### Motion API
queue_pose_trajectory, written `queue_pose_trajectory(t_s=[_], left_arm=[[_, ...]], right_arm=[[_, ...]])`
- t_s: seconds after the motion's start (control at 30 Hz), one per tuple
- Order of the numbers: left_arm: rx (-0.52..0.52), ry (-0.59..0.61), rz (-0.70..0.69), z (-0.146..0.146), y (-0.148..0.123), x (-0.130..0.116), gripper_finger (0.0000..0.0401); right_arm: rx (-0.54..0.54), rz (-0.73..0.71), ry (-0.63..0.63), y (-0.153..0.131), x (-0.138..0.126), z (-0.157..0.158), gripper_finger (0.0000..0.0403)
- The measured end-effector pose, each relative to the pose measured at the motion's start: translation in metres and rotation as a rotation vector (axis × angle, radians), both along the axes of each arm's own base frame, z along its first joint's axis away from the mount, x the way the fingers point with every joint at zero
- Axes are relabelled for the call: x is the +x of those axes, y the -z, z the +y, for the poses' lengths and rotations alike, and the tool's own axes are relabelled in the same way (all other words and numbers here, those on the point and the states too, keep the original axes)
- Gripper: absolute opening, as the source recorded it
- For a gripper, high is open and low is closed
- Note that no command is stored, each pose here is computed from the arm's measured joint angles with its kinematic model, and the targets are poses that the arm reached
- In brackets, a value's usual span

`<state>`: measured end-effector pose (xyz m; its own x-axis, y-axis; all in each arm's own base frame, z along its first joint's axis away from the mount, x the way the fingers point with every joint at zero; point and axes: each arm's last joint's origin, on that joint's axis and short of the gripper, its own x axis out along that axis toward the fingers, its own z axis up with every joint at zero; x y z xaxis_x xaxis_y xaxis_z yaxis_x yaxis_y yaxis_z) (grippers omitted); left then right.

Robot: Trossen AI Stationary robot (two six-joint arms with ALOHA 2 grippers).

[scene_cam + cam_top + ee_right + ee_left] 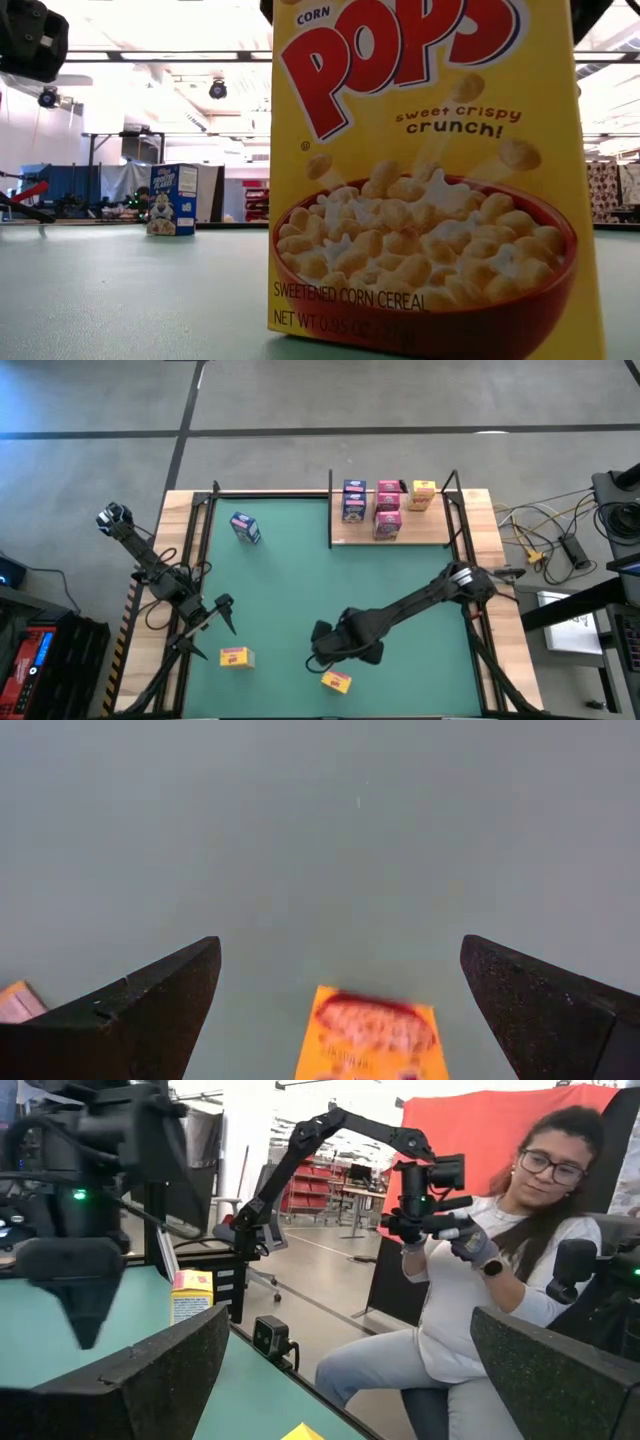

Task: Stack cereal on shelf
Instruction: Put the right yellow cereal box onto the shelf

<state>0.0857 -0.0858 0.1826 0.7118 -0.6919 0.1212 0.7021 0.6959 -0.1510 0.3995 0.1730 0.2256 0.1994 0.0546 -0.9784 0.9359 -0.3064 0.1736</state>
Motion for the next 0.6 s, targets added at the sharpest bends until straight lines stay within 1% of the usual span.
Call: queue_pose_trajectory(t_s=[0.17,0.27,0.6], left_arm=[[0.000,0.000,0.000,0.000,0.000,0.000,0.0398],[0.000,0.000,0.000,0.000,0.000,0.000,0.0398],[0.000,0.000,0.000,0.000,0.000,0.000,0.0398]], right_arm=[[0.009,0.034,0.030,-0.004,0.005,0.016,0.0400],[0.015,0.012,0.016,-0.004,0.009,0.028,0.0400],[0.046,0.013,0.075,0.003,0.010,0.052,0.0400]])
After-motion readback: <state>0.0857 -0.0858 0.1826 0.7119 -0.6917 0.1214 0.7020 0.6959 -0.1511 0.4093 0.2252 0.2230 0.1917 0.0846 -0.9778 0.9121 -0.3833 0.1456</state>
